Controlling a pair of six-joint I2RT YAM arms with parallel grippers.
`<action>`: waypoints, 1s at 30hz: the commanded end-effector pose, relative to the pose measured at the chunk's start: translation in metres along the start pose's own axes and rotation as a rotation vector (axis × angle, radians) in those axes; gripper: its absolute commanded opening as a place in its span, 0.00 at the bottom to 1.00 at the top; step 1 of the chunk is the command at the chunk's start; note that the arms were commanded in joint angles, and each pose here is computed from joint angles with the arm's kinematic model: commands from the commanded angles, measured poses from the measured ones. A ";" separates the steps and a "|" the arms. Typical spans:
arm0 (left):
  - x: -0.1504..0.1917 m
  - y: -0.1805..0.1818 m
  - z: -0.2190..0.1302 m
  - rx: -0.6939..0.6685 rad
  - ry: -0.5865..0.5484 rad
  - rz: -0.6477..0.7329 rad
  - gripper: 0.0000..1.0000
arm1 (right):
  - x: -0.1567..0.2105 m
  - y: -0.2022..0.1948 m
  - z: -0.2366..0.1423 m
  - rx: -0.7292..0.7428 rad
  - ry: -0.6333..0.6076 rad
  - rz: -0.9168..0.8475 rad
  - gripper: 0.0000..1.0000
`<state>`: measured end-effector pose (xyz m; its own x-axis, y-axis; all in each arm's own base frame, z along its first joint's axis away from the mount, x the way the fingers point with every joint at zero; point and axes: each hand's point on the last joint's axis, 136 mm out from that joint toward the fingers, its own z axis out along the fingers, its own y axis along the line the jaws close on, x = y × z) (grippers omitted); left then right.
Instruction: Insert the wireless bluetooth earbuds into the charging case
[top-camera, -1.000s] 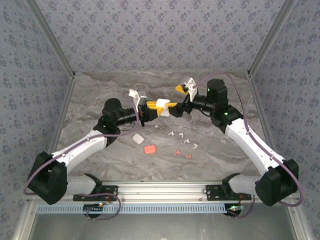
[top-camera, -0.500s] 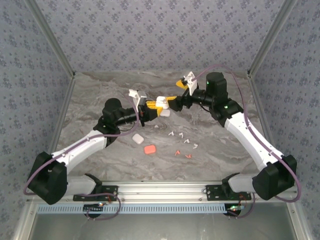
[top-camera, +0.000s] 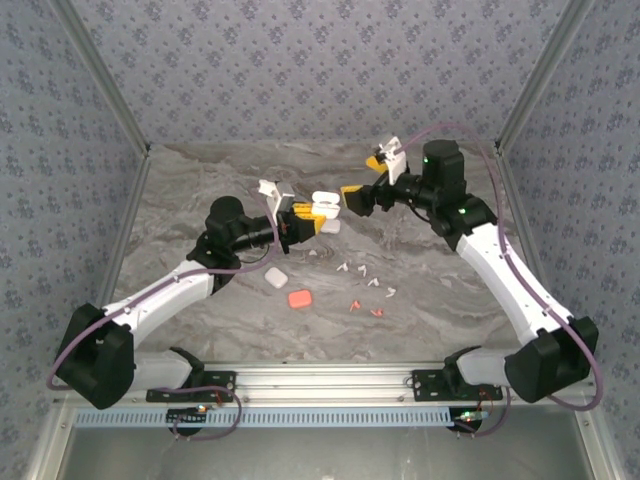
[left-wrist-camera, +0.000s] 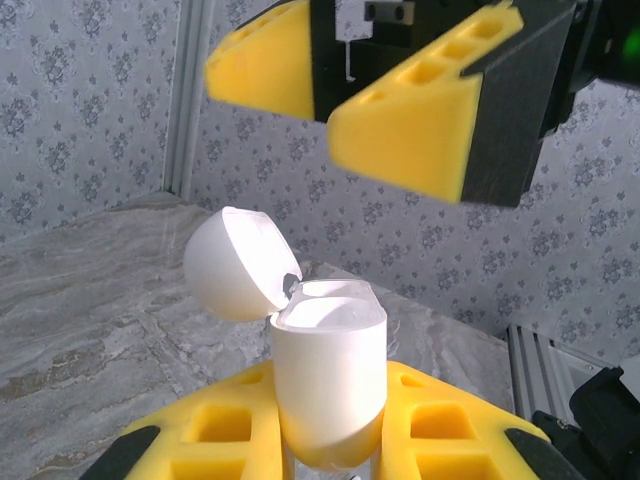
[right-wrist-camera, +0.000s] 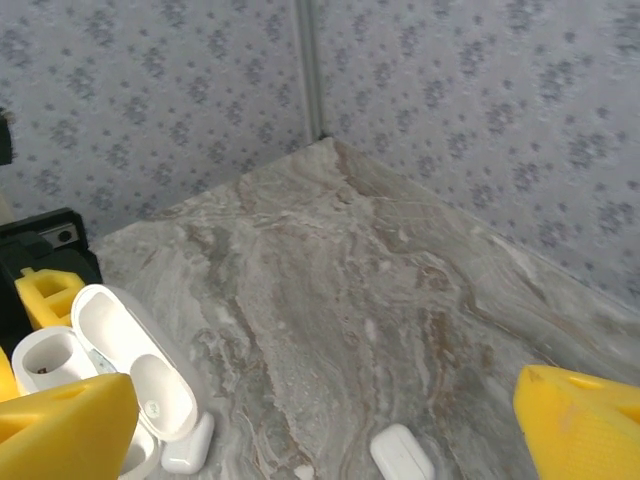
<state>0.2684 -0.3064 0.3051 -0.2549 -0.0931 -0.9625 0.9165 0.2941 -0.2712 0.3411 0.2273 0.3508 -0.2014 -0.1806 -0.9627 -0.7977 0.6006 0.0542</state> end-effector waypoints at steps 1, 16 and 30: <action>-0.031 -0.018 -0.004 0.036 -0.058 0.084 0.01 | -0.003 -0.019 -0.029 0.165 0.026 0.104 1.00; -0.046 -0.033 -0.020 0.029 -0.089 0.140 0.00 | 0.183 -0.021 -0.009 0.233 0.515 0.562 0.88; -0.048 -0.035 -0.024 0.016 -0.094 0.150 0.00 | 0.282 0.010 0.063 0.201 0.844 0.558 0.56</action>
<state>0.2475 -0.2913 0.3373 -0.1522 -0.1095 -0.9823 0.9371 0.3000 -0.1786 0.3029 0.2281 0.0700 -0.9032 -0.2850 -0.3210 -0.3926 0.8508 0.3492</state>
